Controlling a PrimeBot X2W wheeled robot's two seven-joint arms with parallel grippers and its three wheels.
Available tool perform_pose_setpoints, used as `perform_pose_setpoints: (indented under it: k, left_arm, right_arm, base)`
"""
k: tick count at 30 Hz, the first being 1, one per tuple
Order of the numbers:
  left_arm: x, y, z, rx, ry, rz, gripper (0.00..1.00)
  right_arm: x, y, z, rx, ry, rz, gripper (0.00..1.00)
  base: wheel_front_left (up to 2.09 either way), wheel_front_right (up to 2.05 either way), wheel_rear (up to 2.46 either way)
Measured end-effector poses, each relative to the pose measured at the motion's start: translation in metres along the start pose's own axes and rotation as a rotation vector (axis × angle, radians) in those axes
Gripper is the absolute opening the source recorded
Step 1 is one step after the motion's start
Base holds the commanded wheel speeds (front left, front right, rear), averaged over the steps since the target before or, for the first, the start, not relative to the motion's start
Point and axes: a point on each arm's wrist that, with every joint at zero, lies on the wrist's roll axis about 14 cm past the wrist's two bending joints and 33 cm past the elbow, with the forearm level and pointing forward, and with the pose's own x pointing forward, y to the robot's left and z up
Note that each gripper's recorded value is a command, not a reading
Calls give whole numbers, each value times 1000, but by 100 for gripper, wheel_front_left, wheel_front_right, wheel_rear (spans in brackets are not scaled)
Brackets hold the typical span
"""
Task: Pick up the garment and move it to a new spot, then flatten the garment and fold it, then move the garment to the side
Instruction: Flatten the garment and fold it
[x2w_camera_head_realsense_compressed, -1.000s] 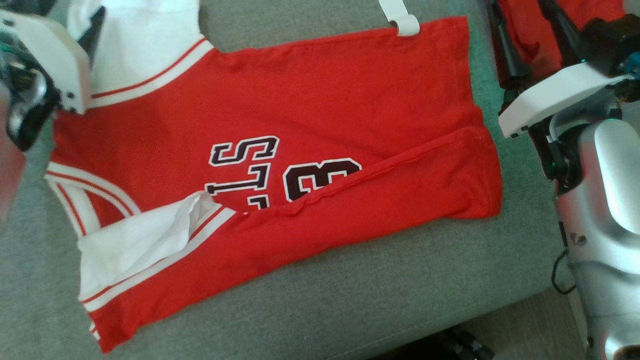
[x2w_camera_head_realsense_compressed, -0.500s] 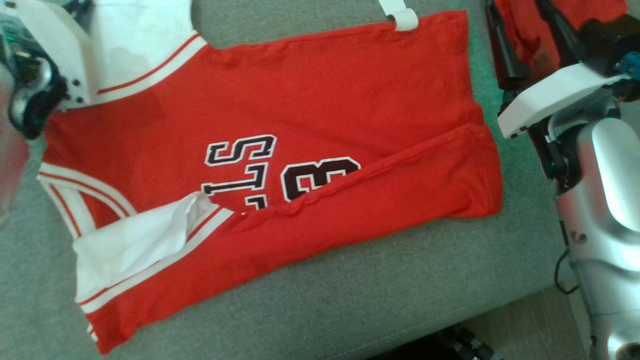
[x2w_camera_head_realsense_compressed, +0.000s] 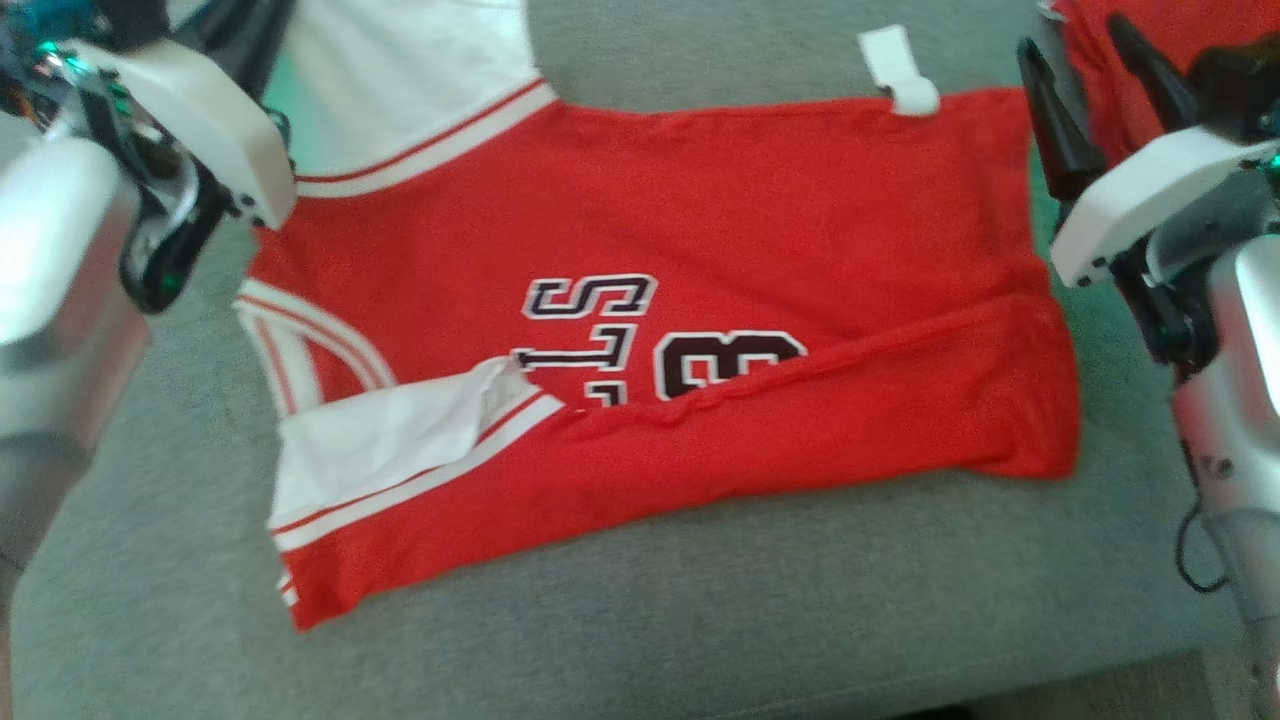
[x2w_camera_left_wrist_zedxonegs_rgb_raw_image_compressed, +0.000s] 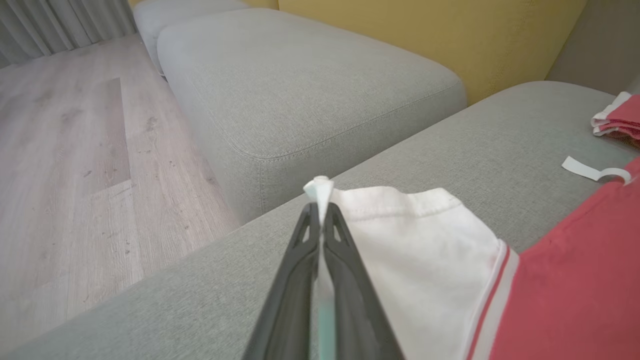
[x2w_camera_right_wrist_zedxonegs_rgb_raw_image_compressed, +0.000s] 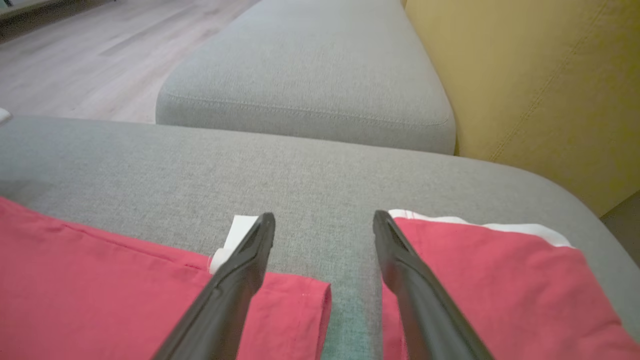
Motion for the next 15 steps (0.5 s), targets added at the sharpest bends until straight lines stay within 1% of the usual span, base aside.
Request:
perform_pose_setpoints:
  k: [7, 11, 15]
  left_arm:
    - [-35, -3, -8, 22, -3, 2, 0]
    - [-43, 0, -7, 24, -13, 12, 0]
    - [-49, 1, -10, 23, -17, 14, 0]
  right_arm:
    - [15, 9, -25, -24, 145, 38, 100]
    - [24, 9, -33, -47, 203, 43, 100]
    - [32, 11, -49, -54, 280, 50, 100]
  base:
    - [0, 0, 0]
    - [0, 0, 0]
    - [0, 0, 0]
